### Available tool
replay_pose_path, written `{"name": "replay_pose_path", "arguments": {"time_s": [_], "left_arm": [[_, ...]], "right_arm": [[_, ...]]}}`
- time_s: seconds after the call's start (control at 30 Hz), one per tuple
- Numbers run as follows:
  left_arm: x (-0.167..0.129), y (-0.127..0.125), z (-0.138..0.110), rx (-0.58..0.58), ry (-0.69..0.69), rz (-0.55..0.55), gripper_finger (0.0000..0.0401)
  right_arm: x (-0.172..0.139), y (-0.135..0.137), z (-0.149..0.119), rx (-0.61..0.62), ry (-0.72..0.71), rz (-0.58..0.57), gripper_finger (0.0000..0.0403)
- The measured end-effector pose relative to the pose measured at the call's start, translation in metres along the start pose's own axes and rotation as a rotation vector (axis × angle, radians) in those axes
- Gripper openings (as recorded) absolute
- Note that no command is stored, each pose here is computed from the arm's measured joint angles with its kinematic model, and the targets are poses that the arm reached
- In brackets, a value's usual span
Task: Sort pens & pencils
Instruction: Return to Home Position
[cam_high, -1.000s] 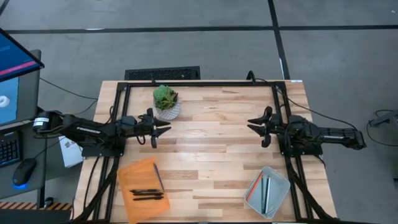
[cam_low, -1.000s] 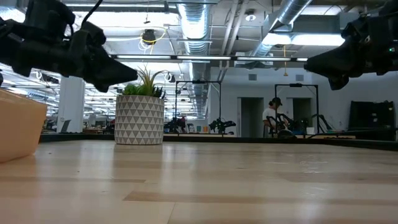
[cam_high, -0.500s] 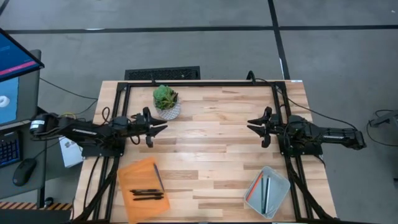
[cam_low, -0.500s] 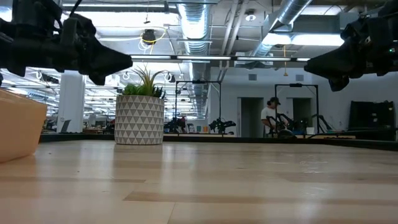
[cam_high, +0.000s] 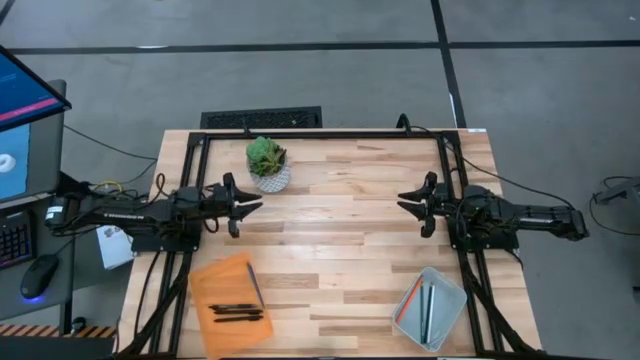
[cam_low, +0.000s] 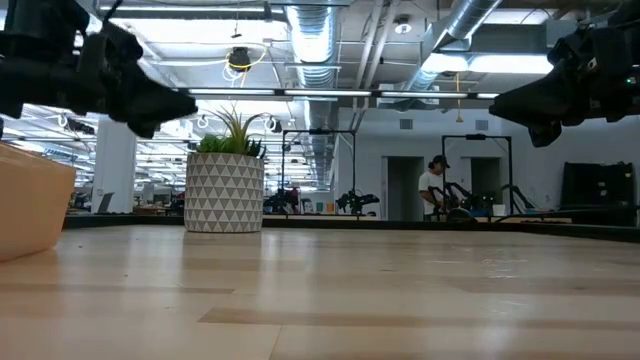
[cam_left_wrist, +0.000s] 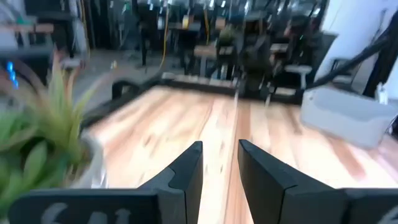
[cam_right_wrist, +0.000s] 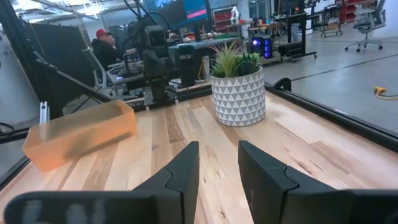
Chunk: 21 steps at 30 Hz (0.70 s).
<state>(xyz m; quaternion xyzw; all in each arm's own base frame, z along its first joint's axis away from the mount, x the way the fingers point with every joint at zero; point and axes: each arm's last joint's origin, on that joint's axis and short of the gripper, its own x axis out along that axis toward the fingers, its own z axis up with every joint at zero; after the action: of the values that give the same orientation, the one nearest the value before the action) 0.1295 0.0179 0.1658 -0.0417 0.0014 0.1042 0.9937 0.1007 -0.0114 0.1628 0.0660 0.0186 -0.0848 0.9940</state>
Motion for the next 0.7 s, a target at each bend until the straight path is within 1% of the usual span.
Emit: {"name": "replay_pose_path", "arguments": {"time_s": [0.1,0.27,0.47,0.7], "left_arm": [[-0.003,0.003,-0.005,-0.022,0.062,0.026,0.0092],[-0.008,0.008,-0.009,-0.025,0.108,0.065,0.0092],[-0.012,0.011,-0.015,-0.027,0.172,0.068,0.0092],[-0.014,0.010,-0.014,-0.029,0.159,0.050,0.0092]], "right_arm": [[0.000,0.000,0.000,0.000,0.000,0.000,0.0134],[0.000,0.000,0.000,0.000,0.000,0.000,0.0134],[0.000,0.000,0.000,-0.003,0.000,0.000,0.0134],[0.000,0.000,0.000,-0.005,0.001,0.000,0.0134]]}}
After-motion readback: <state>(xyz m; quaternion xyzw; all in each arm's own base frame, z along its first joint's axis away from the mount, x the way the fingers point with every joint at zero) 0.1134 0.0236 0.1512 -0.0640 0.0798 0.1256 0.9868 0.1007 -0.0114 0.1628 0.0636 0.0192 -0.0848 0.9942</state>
